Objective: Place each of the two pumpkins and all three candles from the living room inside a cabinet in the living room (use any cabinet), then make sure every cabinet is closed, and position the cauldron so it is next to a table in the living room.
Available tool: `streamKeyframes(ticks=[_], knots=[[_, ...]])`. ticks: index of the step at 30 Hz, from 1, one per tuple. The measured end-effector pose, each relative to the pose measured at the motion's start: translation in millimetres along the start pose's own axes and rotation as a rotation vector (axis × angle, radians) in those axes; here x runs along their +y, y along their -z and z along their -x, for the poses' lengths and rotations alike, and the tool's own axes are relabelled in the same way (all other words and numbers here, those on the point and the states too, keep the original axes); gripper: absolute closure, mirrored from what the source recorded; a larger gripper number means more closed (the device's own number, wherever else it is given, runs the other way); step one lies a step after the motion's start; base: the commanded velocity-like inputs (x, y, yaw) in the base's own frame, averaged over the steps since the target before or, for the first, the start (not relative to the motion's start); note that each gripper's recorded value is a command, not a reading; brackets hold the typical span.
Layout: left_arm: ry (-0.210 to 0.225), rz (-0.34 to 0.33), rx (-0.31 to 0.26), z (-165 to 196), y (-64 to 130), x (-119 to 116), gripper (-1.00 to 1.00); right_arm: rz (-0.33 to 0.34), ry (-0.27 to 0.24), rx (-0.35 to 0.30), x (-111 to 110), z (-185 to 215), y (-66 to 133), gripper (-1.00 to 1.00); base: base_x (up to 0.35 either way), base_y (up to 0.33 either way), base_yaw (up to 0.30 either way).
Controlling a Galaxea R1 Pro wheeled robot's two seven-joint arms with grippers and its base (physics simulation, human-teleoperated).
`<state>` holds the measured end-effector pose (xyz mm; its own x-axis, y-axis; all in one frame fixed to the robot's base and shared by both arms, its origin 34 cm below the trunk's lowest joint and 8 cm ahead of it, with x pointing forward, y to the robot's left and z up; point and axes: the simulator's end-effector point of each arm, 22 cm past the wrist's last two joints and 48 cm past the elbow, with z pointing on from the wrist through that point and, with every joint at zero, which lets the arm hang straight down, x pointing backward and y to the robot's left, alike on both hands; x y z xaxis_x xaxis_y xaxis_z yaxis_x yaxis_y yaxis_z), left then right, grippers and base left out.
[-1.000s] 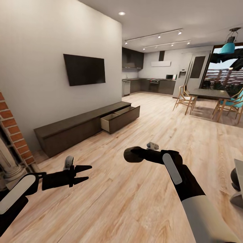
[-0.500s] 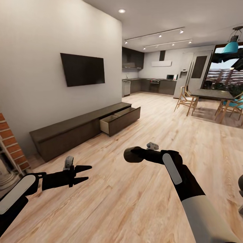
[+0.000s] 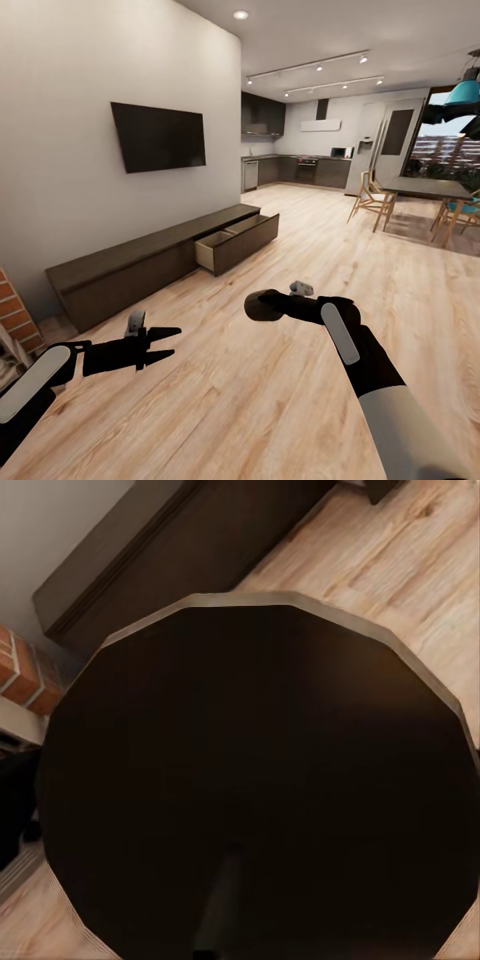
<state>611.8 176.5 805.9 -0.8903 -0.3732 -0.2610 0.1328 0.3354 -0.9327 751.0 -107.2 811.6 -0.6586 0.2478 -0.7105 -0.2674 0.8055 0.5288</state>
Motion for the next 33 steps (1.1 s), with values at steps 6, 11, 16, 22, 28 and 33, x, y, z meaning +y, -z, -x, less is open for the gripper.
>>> streamKeyframes(ticks=[6, 11, 16, 22, 28, 33], knots=[[0.001, 0.001, 0.000, 0.0, 0.0, 0.7, -1.00, 0.000, -0.001, 0.000, -0.4, -0.4, -0.3, 1.00, 0.331, 0.000, 0.000], [0.002, 0.004, -0.001, 0.2, 0.1, 1.7, -1.00, -0.001, -0.005, 0.004, -1.7, -1.8, -1.1, 1.00, 0.331, 0.000, 0.000], [0.002, 0.004, -0.001, 0.2, 0.1, 1.8, -1.00, -0.001, -0.008, 0.007, -2.4, -3.1, -1.7, 1.00, 0.331, 0.000, 0.000], [0.002, 0.004, -0.001, 0.2, 0.1, 1.8, -1.00, -0.004, -0.009, 0.010, -2.9, -4.1, -2.3, 1.00, 0.331, 0.000, 0.000], [0.002, 0.004, -0.001, 0.2, 0.1, 1.8, -1.00, -0.004, -0.009, 0.008, -2.6, -3.7, -2.3, 1.00, 0.331, -0.002, 0.000], [0.002, 0.004, -0.001, 0.2, 0.1, 1.8, -1.00, -0.004, -0.009, 0.007, -3.3, -3.0, -1.6, 1.00, 0.329, -0.081, -0.023]])
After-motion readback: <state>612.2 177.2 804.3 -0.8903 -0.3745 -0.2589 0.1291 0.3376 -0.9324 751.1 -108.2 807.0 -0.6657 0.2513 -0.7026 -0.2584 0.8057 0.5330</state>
